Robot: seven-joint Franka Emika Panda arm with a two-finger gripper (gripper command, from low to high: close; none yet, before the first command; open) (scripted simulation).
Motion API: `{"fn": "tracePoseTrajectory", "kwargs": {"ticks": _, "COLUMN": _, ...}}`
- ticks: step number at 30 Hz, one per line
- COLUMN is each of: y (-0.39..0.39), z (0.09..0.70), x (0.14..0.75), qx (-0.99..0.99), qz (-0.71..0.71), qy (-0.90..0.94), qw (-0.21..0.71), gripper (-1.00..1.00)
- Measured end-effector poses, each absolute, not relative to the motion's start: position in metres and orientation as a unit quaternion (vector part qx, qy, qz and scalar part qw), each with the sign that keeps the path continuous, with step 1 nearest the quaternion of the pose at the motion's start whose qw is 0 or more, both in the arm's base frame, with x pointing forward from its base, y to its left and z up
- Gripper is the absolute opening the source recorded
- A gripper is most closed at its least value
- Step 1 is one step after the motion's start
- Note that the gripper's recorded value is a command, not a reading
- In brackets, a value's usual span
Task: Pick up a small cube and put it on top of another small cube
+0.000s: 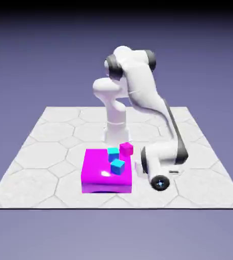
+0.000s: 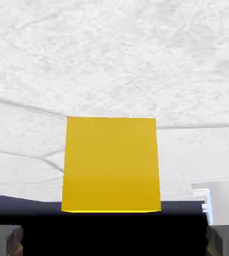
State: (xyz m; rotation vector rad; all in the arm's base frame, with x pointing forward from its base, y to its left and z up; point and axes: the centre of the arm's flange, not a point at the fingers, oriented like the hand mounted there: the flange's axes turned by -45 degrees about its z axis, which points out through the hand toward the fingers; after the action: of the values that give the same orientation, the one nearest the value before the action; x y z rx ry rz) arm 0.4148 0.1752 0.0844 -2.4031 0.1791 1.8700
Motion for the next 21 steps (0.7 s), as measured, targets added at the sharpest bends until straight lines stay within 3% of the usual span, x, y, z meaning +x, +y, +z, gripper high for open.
{"fn": "tracePoseTrajectory", "kwargs": {"ticks": 3, "y": 0.182, "z": 0.056, "x": 0.373, "qx": -0.787, "qz": 0.613, "qy": 0.059, "qw": 0.046, "gripper": 0.0}}
{"fn": "tracePoseTrajectory", "kwargs": {"ticks": 4, "y": 0.182, "z": 0.052, "x": 0.367, "qx": -0.787, "qz": 0.613, "qy": 0.059, "qw": 0.046, "gripper": -1.0}}
{"fn": "tracePoseTrajectory", "kwargs": {"ticks": 9, "y": 0.177, "z": 0.08, "x": 0.409, "qx": -0.787, "qz": 0.613, "qy": 0.059, "qw": 0.047, "gripper": -1.0}}
{"fn": "tracePoseTrajectory", "kwargs": {"ticks": 12, "y": 0.214, "z": 0.08, "x": 0.409, "qx": -0.797, "qz": 0.601, "qy": -0.045, "qw": 0.047, "gripper": -1.0}}
{"fn": "tracePoseTrajectory", "kwargs": {"ticks": 21, "y": 0.15, "z": 0.141, "x": 0.537, "qx": -0.82, "qz": 0.493, "qy": -0.037, "qw": 0.29, "gripper": -1.0}}
